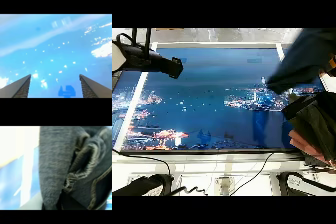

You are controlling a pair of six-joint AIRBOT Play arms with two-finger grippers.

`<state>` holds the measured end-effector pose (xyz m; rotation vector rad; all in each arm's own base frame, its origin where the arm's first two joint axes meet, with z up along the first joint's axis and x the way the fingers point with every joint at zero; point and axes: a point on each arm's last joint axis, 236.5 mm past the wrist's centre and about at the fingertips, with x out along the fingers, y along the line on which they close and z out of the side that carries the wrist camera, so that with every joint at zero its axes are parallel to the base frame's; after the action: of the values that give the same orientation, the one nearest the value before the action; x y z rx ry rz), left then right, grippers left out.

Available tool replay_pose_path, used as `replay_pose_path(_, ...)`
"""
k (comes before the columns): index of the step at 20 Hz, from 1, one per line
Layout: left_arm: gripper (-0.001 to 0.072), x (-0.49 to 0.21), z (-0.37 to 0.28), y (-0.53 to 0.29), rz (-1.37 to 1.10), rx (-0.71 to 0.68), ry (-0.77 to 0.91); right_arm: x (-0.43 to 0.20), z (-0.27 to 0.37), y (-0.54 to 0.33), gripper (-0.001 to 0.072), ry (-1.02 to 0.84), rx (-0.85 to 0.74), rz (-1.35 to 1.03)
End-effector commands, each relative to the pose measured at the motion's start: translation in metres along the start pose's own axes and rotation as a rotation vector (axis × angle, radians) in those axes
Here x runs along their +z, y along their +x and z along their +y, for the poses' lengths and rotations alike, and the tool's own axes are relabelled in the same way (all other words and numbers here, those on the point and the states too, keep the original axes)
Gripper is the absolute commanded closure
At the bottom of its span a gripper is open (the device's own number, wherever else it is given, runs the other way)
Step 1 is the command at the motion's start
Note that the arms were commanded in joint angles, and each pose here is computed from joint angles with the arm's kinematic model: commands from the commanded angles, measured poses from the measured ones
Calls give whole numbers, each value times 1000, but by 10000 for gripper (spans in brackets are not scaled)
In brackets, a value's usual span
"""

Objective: Fold the clothes and pants, and hang the long-sleeved shirts on hangers.

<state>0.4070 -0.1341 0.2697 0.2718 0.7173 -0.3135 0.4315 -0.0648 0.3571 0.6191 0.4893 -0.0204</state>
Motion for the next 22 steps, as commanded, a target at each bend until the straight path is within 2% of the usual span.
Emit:
replay_pose_path(1, 10, 1, 2, -4, -10, 6, 0, 37, -108, -127, 681, 112, -444, -232)
replay_pose_path(5, 10, 1, 1, -4, -9, 5, 0, -32, -224, -243, 680, 388, -992, -113)
replay_pose_path(8, 10, 1, 1, -4, -8, 5, 0, -49, -257, -286, 679, 510, -1134, -145)
replay_pose_path(9, 10, 1, 1, -4, -9, 4, 0, -52, -265, -291, 613, 537, -1151, -144)
replay_pose_path(10, 10, 1, 1, -4, -9, 4, 0, -57, -271, -292, 422, 558, -1161, -127)
replay_pose_path(11, 10, 1, 1, -4, -9, 2, 0, -60, -275, -291, 186, 574, -1167, -109)
replay_pose_path(12, 10, 1, 1, -4, -9, 2, 0, -61, -278, -289, 149, 579, -1165, -98)
replay_pose_path(14, 10, 1, 1, -4, -9, 2, -1, -60, -280, -274, 161, 581, -1117, -70)
replay_pose_path(15, 10, 1, 1, -4, -9, 2, -1, -60, -282, -266, 204, 572, -1093, -48)
replay_pose_path(16, 10, 1, 1, -4, -9, 2, 0, -59, -283, -259, 373, 558, -1074, -27)
replay_pose_path(17, 10, 1, 1, -4, -9, 2, 0, -57, -284, -251, 481, 552, -1050, -13)
replay_pose_path(19, 10, 1, 1, -4, -9, 2, -1, -51, -283, -234, 559, 520, -1011, -2)
replay_pose_path(20, 10, 1, 1, -4, -9, 2, 0, -43, -279, -223, 678, 482, -989, -10)
replay_pose_path(22, 10, 1, 1, -4, -9, 2, 0, -21, -262, -193, 679, 372, -921, -43)
